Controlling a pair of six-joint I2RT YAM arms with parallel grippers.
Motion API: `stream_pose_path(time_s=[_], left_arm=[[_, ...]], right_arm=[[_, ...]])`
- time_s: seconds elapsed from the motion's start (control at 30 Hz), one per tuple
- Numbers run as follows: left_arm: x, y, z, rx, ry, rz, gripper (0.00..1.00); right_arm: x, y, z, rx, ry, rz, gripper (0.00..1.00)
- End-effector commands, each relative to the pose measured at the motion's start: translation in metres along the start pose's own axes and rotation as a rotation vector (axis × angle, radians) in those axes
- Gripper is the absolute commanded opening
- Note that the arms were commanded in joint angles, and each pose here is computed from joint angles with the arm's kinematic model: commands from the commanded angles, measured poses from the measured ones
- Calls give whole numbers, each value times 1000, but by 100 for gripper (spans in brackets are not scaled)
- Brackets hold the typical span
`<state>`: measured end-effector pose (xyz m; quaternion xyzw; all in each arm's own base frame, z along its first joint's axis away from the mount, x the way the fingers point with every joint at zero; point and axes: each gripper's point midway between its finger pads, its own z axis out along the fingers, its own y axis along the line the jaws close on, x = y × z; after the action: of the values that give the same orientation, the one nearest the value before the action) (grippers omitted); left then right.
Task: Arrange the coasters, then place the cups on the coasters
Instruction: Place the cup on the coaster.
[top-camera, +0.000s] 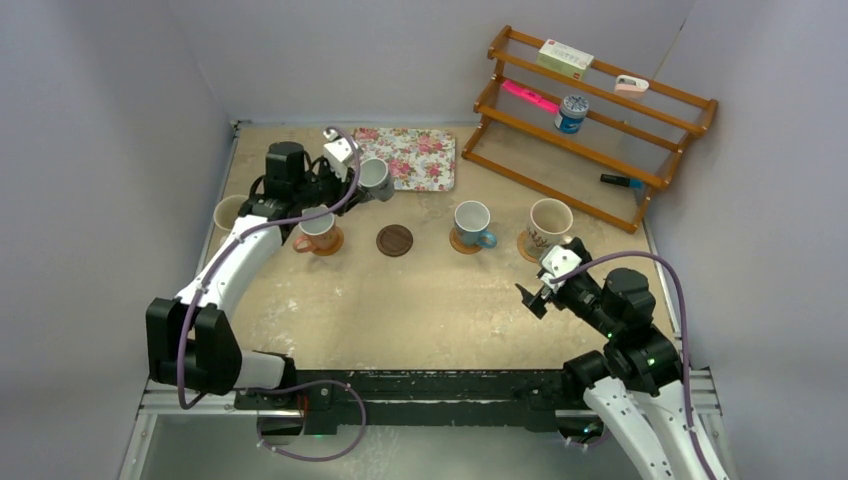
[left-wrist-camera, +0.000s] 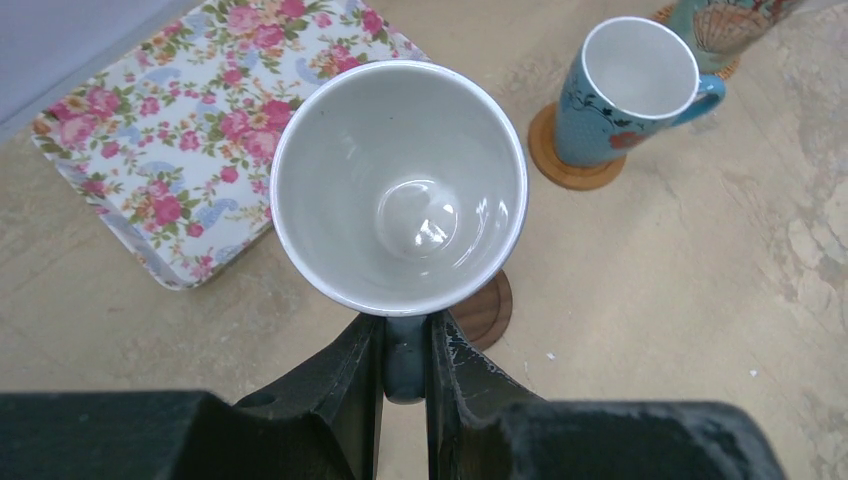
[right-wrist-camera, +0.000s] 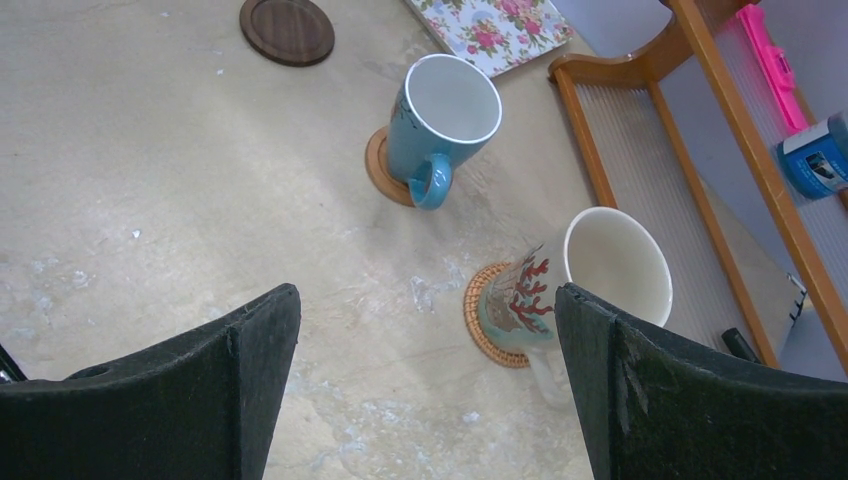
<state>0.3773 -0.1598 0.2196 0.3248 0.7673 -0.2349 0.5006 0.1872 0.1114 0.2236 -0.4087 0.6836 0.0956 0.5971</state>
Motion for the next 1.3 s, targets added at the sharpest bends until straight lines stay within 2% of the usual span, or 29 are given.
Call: stream_pose_path(time_s=[0.0,0.3,0.53,1.27], left_arm=[[-17,-22,-6,62,-83,124,0],[17,-54,12,68,-26,170,0],[28,-44,17,-18,-46,148,0],[90,-49,49,60,101,101,0]], right_arm=[[-8,0,2,-9,-42,-11,99],[-3,1,3,-9,-29,-11,99],[0,3,4,-18,-14,-11,99],[2,3,3,-14,-13,-19,99]])
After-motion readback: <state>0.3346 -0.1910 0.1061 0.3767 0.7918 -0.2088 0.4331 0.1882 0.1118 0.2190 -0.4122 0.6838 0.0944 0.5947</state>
